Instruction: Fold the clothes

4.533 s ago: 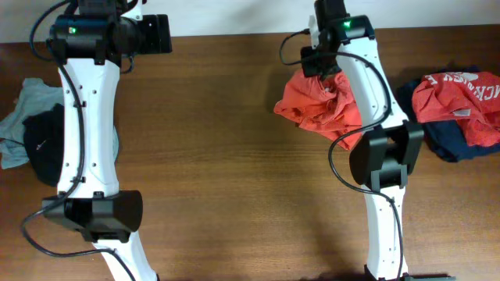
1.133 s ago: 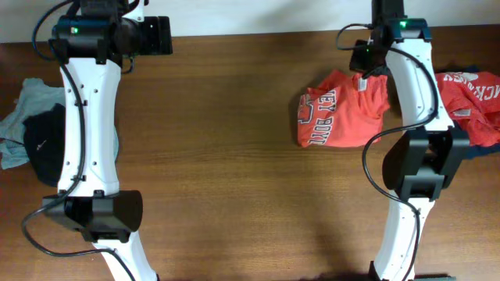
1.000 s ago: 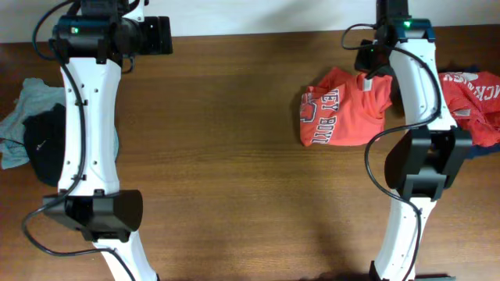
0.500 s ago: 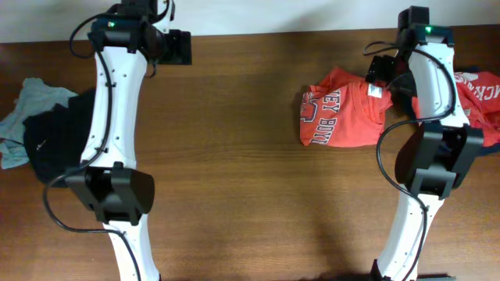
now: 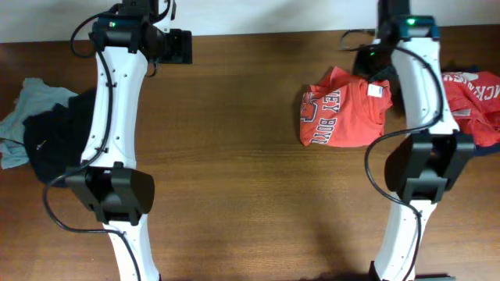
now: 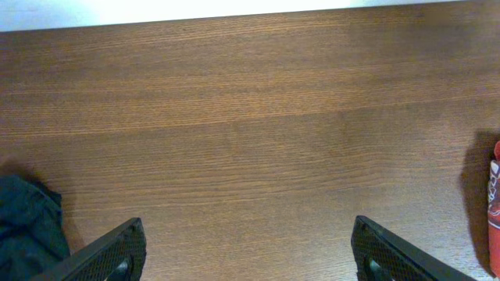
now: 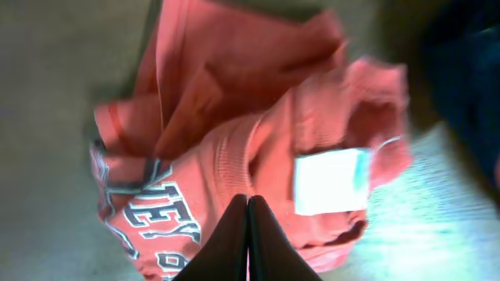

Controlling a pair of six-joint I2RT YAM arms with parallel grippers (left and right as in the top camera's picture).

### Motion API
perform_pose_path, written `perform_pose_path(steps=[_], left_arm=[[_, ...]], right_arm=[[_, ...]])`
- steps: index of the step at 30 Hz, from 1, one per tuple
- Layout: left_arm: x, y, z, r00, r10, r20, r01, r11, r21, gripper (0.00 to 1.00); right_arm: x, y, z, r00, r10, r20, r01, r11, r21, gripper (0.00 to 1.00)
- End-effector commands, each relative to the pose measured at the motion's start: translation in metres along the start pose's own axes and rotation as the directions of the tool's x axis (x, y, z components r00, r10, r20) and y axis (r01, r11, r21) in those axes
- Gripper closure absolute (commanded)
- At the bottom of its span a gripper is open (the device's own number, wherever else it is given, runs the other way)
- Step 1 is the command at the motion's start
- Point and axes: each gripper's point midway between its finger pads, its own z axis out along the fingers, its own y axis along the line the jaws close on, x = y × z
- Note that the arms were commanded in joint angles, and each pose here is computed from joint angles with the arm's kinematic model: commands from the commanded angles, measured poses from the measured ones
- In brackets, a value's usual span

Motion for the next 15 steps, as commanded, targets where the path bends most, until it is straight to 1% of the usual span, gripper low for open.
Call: perform_pose_path(steps=[1, 8, 15], left_arm=[[0.004, 0.002, 0.005, 1.000, 0.011, -0.020, -0.011, 1.000, 0.001, 0.16], [0.007, 0.003, 0.004, 0.999, 0.011, -0.030, -0.011, 1.000, -0.001, 0.16], [0.008, 0.007, 0.004, 0.999, 0.015, -0.034, -0.016, 1.000, -0.027, 0.16]], right_arm=[[0.017, -0.010, 0.032, 0.996, 0.044, -0.074, -0.041, 0.998, 0.040, 0.96], [0.041, -0.020, 0.081, 0.991, 0.055, -0.124, -0.049, 0.997, 0.054, 0.96], [0.069, -0.009, 0.121, 0.989, 0.015, -0.146, -0.010, 0.999, 0.039, 0.96]])
